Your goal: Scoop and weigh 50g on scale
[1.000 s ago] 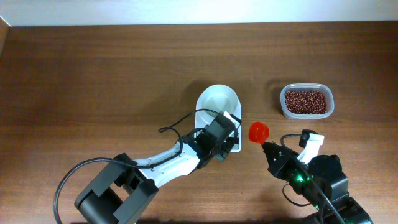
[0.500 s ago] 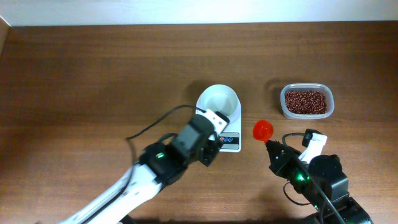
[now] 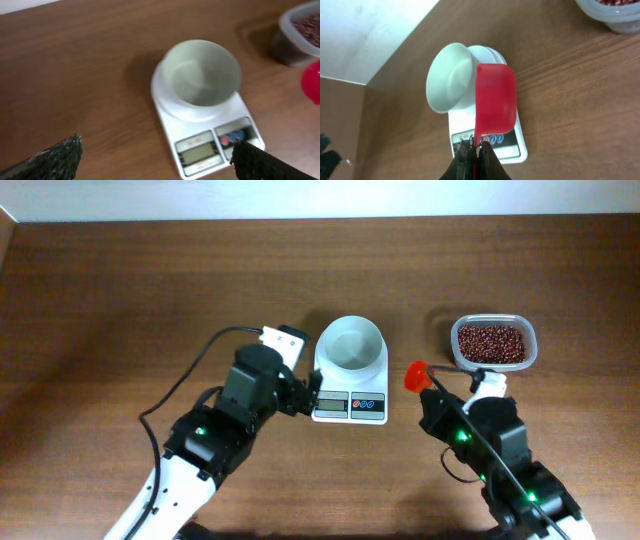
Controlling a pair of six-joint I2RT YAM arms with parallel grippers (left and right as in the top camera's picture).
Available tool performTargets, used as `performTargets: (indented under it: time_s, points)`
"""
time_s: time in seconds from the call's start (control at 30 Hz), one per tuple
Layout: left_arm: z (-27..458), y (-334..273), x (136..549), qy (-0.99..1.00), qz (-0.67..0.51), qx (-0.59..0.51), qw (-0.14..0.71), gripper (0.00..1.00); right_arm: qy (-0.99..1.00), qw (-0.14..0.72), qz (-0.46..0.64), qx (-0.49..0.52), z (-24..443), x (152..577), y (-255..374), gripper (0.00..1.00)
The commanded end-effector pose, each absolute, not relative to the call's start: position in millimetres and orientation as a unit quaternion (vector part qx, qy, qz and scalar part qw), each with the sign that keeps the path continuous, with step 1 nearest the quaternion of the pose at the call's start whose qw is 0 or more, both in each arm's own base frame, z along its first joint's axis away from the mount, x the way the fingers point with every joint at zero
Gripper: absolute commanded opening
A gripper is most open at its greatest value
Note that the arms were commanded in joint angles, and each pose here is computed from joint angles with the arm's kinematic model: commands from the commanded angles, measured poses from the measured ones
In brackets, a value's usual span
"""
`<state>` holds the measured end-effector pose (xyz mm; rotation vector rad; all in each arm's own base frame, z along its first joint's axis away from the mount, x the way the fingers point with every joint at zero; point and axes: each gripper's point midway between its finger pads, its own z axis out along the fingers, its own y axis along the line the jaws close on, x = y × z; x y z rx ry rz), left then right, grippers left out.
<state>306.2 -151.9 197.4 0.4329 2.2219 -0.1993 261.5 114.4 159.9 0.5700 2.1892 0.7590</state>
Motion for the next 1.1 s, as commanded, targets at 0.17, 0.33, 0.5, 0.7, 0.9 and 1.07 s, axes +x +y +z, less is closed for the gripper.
performTargets:
  time_s: [0.17, 0.33, 0.5, 0.7, 0.9, 1.07]
  points:
    - [202, -131, 317, 0.891, -0.062, 0.142, 0.427, 0.64, 0.849, 0.376, 0.29, 0.231, 152, 289, 120, 0.04]
    - [185, -131, 317, 0.903, -0.054, 0.146, 0.401, 0.06, 0.845, 0.382, 0.294, 0.232, 162, 296, 122, 0.04]
    - [158, -148, 311, 0.917, -0.092, 0.171, 0.348, 0.0, 0.831, 0.378, 0.334, 0.236, 184, 305, 116, 0.04]
    - [125, -191, 288, 0.921, -0.174, 0.223, 0.269, 0.0, 0.819, 0.357, 0.372, 0.25, 189, 309, 98, 0.04]
    - [97, -231, 257, 0.915, -0.176, 0.291, 0.218, 0.0, 0.819, 0.35, 0.388, 0.236, 192, 307, 97, 0.04]
    - [73, -243, 249, 0.915, -0.138, 0.32, 0.202, 0.0, 0.819, 0.349, 0.389, 0.235, 192, 307, 97, 0.04]
